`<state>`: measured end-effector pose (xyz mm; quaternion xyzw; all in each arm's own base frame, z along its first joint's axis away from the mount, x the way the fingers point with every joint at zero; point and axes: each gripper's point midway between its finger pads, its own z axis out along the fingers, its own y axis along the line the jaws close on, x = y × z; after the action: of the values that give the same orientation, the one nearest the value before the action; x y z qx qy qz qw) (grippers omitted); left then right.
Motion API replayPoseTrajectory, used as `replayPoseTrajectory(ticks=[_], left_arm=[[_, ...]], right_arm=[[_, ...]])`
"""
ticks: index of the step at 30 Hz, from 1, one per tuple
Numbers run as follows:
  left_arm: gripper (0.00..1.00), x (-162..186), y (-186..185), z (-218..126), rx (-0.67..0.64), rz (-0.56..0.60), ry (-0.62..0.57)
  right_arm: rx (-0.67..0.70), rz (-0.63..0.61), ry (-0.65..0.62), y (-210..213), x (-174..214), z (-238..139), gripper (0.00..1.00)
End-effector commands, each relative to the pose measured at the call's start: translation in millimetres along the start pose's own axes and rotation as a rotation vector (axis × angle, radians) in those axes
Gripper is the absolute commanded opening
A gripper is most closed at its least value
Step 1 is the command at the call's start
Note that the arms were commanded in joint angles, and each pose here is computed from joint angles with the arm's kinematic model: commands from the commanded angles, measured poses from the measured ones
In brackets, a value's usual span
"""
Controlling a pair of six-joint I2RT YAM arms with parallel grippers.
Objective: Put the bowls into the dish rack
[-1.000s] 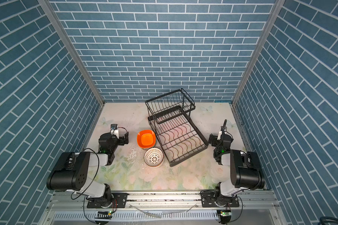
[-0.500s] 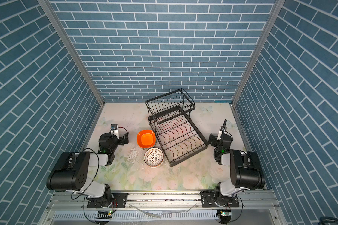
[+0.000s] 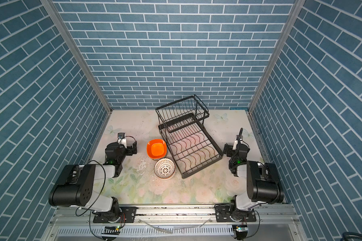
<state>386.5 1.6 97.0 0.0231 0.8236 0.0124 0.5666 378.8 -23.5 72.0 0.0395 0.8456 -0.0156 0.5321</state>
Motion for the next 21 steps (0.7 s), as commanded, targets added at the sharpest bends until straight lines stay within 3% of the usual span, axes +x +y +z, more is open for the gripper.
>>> replayPoseTrajectory(ticks=[1,4,9,16,21], left_arm=[[1.00,-25,10,-3,-0.042,-0.016,0.003],[1.00,-31,26,-7,-0.131,-0.061,0.057],[1.00,-48,40,-18,-0.210,-0.150,0.050],[1.00,-48,25,-28,-0.148,-0.310,0.196],[1.00,-34,7,-47,-0.137,-0.423,0.283]], right_arm=[[0.018,-0.015,-0.040,-1,-37,-2,0.99],[0.044,0.007,-0.007,-5,-43,-6,0.99],[0.088,0.106,0.050,-12,-50,-20,0.98],[0.073,0.259,0.176,-3,-54,-42,0.98],[0.094,0.237,0.248,12,-50,-62,0.95]])
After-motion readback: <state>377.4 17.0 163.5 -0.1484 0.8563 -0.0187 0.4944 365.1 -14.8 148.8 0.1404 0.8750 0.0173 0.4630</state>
